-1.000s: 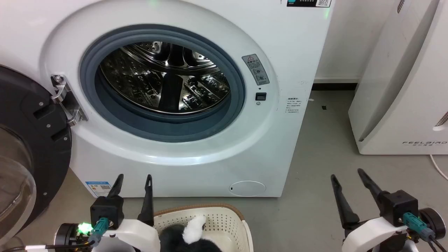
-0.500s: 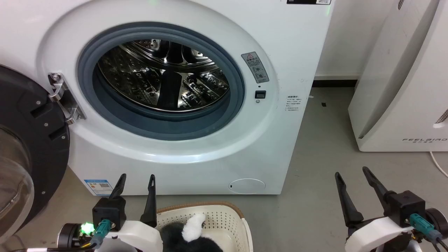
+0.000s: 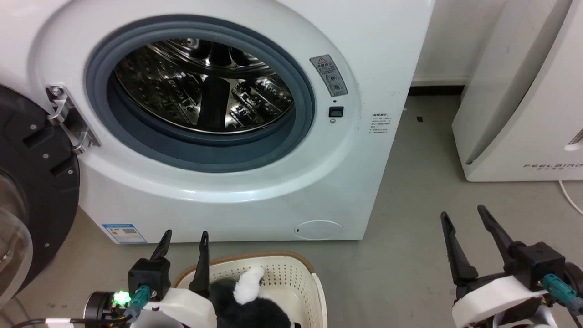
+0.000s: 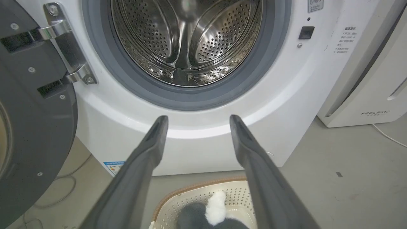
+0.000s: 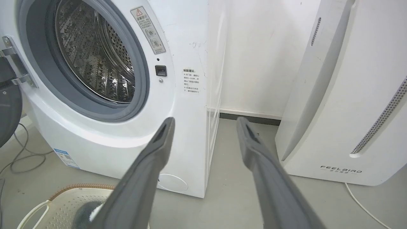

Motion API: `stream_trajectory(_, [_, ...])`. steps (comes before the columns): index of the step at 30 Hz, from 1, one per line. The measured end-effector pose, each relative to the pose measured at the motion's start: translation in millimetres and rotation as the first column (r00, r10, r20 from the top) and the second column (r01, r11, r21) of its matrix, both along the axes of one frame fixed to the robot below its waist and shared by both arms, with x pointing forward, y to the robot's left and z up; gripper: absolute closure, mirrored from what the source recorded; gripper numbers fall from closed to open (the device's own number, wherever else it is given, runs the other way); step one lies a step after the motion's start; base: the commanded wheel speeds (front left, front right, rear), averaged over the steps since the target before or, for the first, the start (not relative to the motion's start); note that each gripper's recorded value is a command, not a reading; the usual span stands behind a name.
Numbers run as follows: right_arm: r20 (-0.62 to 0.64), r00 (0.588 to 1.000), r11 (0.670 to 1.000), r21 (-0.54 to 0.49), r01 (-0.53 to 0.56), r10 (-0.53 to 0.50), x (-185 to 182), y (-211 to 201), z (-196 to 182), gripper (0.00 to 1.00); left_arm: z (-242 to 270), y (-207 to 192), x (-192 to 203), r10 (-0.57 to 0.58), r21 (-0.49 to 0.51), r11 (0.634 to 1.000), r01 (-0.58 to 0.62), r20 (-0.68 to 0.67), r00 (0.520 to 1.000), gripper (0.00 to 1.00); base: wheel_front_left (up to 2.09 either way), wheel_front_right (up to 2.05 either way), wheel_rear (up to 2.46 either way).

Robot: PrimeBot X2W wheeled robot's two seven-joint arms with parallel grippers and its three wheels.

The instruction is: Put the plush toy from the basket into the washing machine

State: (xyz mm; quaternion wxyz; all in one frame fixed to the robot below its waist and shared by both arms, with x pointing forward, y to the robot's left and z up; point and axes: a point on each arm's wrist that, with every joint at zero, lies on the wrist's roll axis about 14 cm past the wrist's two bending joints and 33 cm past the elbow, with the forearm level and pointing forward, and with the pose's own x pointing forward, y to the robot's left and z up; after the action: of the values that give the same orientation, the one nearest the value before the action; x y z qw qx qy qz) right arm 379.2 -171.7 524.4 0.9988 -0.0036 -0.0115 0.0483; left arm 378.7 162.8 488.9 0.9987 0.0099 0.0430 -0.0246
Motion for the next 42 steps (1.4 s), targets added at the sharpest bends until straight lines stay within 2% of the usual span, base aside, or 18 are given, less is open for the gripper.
stream_trajectory(20, [-0.002,1.0,0.999,0.028,0.03,-0.029,18,-10,-11,0.0,-66,-20,26,-0.078,-0.008,0.997,0.078,-0.17,0.982,0.0,0.0,0.0,0.0])
stream_trajectory(32, [-0.019,0.998,0.997,0.04,0.062,-0.061,33,-21,-26,0.0,-136,-35,39,-0.152,0.001,0.987,0.163,-0.364,0.919,0.0,0.0,0.0,0.0])
stream_trajectory(42, [-0.046,0.995,0.994,0.048,0.094,-0.091,45,-32,-43,0.0,-194,-40,44,-0.193,0.001,0.974,0.227,-0.523,0.83,0.0,0.0,0.0,0.0])
